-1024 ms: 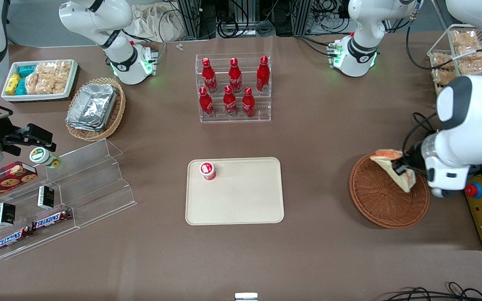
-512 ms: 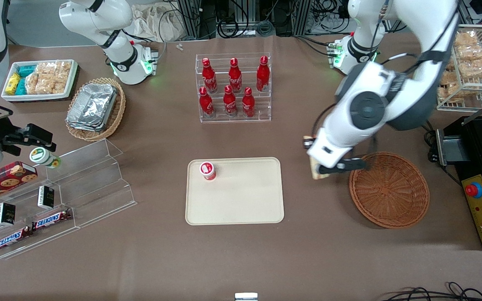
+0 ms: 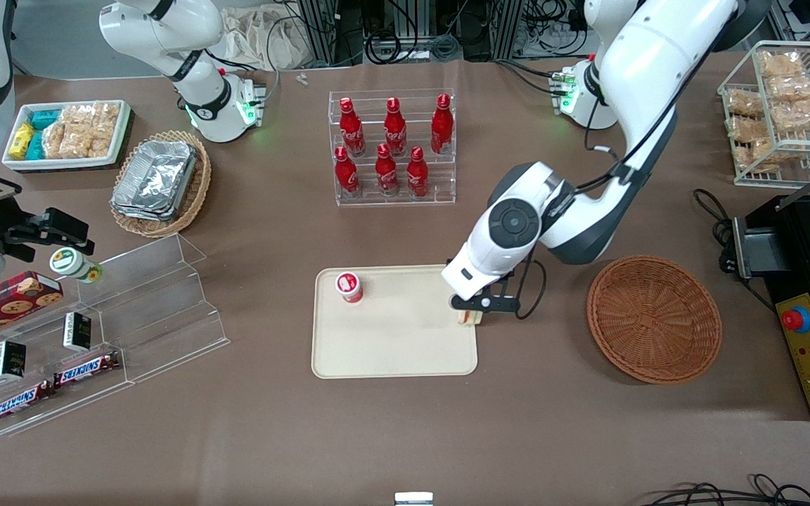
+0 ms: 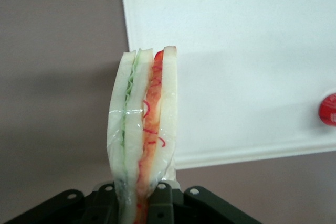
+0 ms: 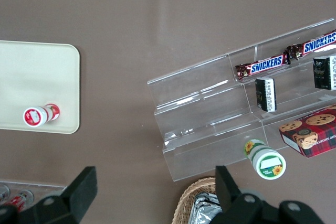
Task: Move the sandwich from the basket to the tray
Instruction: 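Carry the sandwich over the white tray and lower it down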
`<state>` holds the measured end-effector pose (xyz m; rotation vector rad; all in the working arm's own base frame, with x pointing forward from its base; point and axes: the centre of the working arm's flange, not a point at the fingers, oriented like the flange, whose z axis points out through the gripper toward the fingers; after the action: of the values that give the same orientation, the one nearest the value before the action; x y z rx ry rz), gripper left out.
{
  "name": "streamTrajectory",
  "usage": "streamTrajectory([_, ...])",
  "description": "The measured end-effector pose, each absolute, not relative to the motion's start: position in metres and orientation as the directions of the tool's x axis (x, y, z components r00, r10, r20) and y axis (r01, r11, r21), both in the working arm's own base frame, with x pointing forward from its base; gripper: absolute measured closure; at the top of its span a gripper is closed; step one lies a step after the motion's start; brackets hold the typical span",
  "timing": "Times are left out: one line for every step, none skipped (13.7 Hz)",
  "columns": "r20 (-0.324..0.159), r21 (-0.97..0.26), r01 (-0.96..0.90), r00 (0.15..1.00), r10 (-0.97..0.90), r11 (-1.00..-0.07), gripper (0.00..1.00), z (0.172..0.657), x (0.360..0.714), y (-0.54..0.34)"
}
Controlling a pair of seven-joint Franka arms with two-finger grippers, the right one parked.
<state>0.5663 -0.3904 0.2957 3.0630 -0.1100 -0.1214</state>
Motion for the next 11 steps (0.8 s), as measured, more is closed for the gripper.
streamTrajectory([-0.064,0.076,-0.071,0.995,-0.076,-0.995,0.81,0.285,0.567,-0.396])
streamTrajectory([-0.052,0.076,-0.070,0.996,-0.074,-0.995,0.81,0.276,0.567,-0.402])
streamTrajectory([-0.037,0.082,-0.068,0.997,-0.071,-0.994,0.81,0.269,0.567,-0.408])
streamTrajectory([-0.023,0.093,-0.068,0.997,-0.070,-0.993,0.81,0.263,0.567,-0.412])
streamTrajectory([-0.015,0.101,-0.071,0.997,-0.073,-0.992,0.81,0.257,0.567,-0.415])
streamTrajectory([-0.007,0.099,-0.078,0.997,-0.080,-0.992,0.81,0.251,0.567,-0.416])
streamTrajectory([0.000,0.090,-0.079,0.997,-0.080,-0.993,0.81,0.247,0.567,-0.416])
streamTrajectory([0.007,0.077,-0.079,0.997,-0.079,-0.994,0.76,0.243,0.567,-0.416])
streamTrajectory([0.014,0.065,-0.082,0.997,-0.081,-0.995,0.67,0.240,0.567,-0.415])
streamTrajectory([0.019,0.057,-0.084,0.996,-0.083,-0.995,0.56,0.237,0.568,-0.415])
streamTrajectory([0.024,0.055,-0.082,0.996,-0.081,-0.995,0.45,0.237,0.569,-0.415])
